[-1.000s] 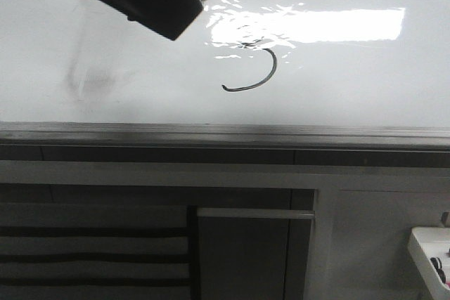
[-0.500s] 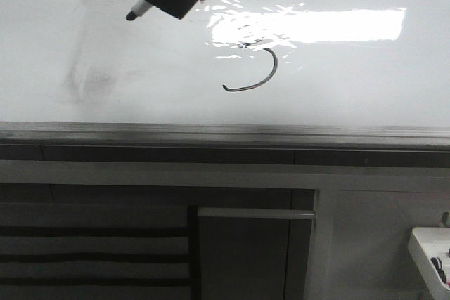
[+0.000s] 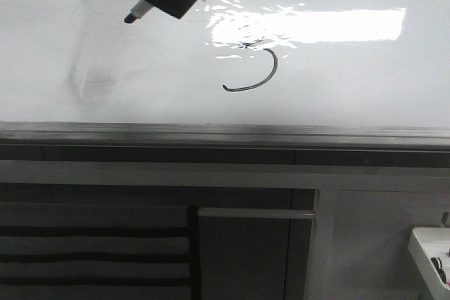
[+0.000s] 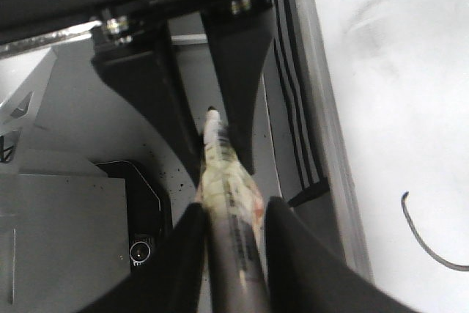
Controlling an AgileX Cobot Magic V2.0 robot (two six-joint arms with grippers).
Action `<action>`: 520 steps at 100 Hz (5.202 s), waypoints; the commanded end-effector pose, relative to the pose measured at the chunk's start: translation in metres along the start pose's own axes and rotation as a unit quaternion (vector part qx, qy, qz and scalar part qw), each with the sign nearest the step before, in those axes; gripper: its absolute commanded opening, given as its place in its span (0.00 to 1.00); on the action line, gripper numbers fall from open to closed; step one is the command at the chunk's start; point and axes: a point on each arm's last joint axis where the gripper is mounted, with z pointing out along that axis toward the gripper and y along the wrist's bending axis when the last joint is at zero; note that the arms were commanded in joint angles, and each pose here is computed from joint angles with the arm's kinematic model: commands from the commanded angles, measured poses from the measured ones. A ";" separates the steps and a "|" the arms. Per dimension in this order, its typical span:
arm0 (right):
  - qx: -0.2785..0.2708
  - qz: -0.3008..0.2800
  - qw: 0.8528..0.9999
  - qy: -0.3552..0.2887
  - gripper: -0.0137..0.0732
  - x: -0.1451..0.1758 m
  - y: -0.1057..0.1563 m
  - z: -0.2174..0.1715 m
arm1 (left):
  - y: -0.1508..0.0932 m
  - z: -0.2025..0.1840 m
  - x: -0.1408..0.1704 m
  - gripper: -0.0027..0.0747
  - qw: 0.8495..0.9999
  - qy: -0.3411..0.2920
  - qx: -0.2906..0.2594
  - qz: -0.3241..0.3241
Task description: Write number 3 on whiteboard
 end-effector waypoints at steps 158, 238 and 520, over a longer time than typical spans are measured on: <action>0.260 0.176 0.945 -0.085 0.36 0.050 -0.040 -0.074 | 0.110 -0.052 0.114 0.01 0.863 -0.060 -0.380 -0.327; 0.268 0.175 0.943 -0.090 0.35 0.049 -0.041 -0.075 | 0.109 -0.050 0.113 0.58 0.866 -0.059 -0.372 -0.329; 0.377 0.246 0.865 -0.222 0.07 0.113 0.064 -0.096 | -0.101 -0.107 0.183 0.01 0.721 -0.248 -0.611 -0.212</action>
